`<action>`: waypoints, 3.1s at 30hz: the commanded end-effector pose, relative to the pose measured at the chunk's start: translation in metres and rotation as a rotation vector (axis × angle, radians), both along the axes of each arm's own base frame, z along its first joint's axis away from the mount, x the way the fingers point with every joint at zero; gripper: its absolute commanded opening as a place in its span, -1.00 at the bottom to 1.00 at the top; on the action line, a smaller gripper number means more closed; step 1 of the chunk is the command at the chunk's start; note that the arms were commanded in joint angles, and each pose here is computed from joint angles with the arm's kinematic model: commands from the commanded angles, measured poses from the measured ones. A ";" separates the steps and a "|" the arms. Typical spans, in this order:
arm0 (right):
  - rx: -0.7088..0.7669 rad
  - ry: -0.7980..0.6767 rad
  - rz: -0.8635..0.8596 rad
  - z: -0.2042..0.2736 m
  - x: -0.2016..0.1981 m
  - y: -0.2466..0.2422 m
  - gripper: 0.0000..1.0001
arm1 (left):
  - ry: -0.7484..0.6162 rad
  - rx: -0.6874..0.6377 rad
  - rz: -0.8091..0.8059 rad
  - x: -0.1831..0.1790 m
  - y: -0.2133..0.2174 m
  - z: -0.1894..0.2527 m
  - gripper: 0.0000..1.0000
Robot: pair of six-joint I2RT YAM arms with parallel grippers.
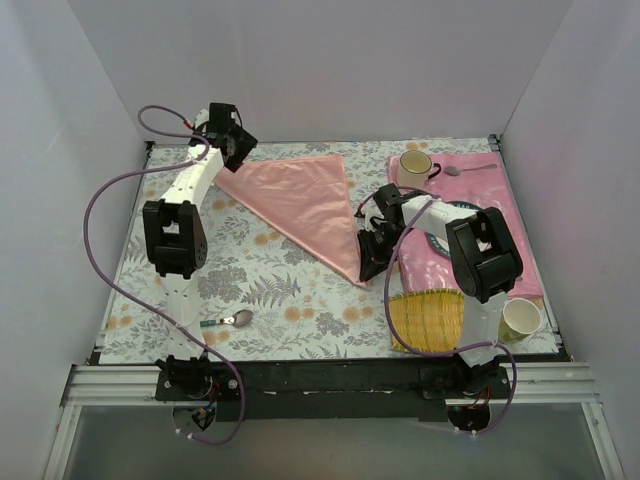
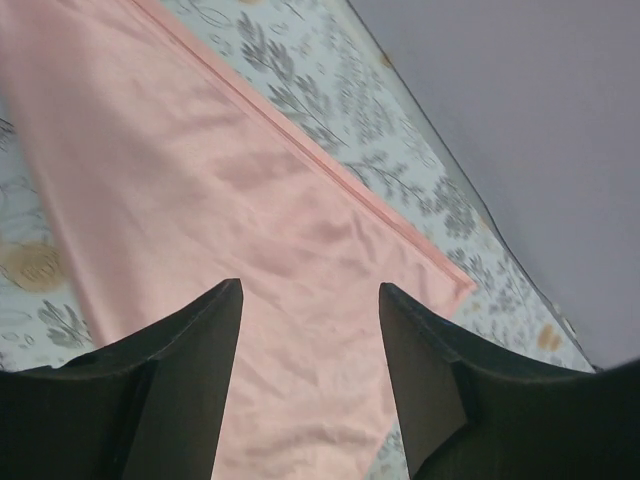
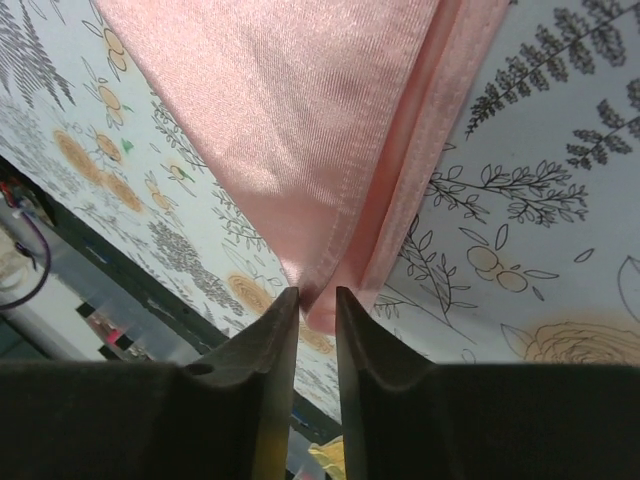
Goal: Fold the napkin, place the utensils inside, and roll it up
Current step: Fold the napkin, then grab a utensil with the right arm, then pass the utensil from the right arm to the left
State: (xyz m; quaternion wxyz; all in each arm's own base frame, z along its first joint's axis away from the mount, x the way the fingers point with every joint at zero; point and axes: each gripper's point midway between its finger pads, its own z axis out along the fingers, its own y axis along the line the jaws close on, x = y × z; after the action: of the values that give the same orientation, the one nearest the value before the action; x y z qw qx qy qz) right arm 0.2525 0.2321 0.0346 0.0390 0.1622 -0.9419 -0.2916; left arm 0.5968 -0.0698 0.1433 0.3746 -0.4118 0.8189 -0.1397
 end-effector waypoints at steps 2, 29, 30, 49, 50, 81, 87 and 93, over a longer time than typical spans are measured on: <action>0.004 -0.006 -0.007 -0.005 0.000 0.000 -0.63 | -0.072 -0.061 -0.052 -0.048 -0.026 0.078 0.13; 0.243 -0.326 0.182 0.099 -0.053 0.123 0.28 | -0.146 -0.005 -0.075 -0.374 0.027 0.197 0.38; 0.295 -0.256 0.150 0.102 -0.065 0.139 0.30 | -0.145 -0.023 -0.068 -0.382 0.027 0.197 0.40; 0.289 0.034 0.102 0.018 -0.140 0.255 0.19 | -0.251 -0.217 -0.109 -0.428 0.006 0.215 0.43; 0.280 0.029 0.088 0.012 -0.138 0.257 0.15 | -0.253 -0.218 -0.108 -0.429 0.007 0.215 0.43; 0.237 -0.293 0.400 0.073 -0.034 0.183 -0.97 | -0.172 -0.255 -0.577 -0.403 -0.058 0.169 0.31; 0.295 -0.430 0.541 0.099 -0.023 0.115 -0.97 | -0.242 -0.214 -0.765 -0.362 -0.079 0.143 0.22; 0.478 -0.407 0.598 0.129 -0.056 0.108 -0.97 | -0.204 -0.203 -1.034 -0.354 -0.122 0.116 0.11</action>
State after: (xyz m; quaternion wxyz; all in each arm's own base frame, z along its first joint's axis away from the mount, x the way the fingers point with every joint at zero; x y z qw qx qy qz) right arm 0.2345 0.3396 0.1512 -0.1257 0.4370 -0.8044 -0.3822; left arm 0.2402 -0.1549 0.2450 0.2714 -0.1182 0.8760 -0.3808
